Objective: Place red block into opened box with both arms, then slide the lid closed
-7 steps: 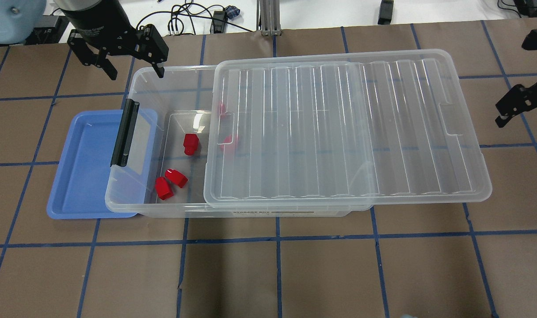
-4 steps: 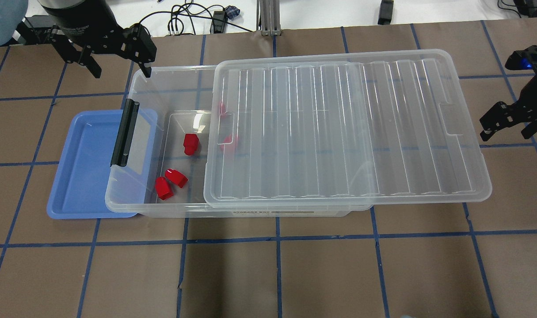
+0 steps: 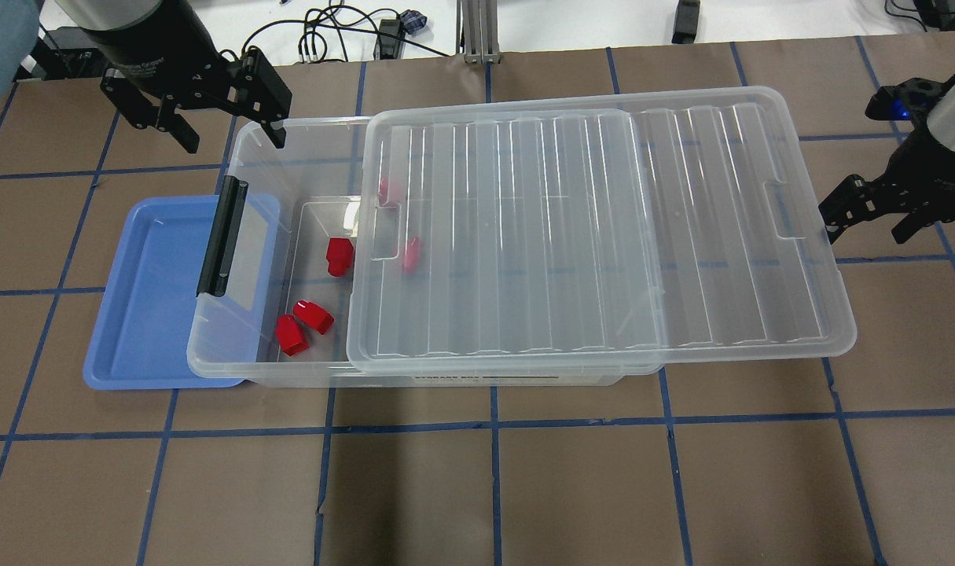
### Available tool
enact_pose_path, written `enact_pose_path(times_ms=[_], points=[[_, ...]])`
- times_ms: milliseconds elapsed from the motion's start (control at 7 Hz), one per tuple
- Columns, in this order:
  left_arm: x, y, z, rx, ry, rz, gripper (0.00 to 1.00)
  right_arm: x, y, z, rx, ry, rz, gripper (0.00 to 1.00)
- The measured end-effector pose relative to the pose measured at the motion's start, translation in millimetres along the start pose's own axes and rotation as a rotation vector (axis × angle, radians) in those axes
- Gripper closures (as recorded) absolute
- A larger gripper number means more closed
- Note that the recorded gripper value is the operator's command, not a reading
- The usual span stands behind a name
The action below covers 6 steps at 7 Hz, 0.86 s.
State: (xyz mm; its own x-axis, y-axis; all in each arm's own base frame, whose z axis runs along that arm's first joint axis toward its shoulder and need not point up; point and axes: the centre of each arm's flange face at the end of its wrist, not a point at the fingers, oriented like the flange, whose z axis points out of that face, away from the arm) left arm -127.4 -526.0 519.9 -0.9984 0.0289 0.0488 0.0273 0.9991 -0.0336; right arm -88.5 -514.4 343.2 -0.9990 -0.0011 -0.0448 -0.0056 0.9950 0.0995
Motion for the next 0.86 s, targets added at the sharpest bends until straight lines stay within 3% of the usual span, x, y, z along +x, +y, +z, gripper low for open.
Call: enact_pose_path(times_ms=[857], points=[[-3.0,18.2,9.1,-0.028,0.01,0.039,0.0,-98.8,-13.3,1.3,0.035,0.031,0.007,0.0]])
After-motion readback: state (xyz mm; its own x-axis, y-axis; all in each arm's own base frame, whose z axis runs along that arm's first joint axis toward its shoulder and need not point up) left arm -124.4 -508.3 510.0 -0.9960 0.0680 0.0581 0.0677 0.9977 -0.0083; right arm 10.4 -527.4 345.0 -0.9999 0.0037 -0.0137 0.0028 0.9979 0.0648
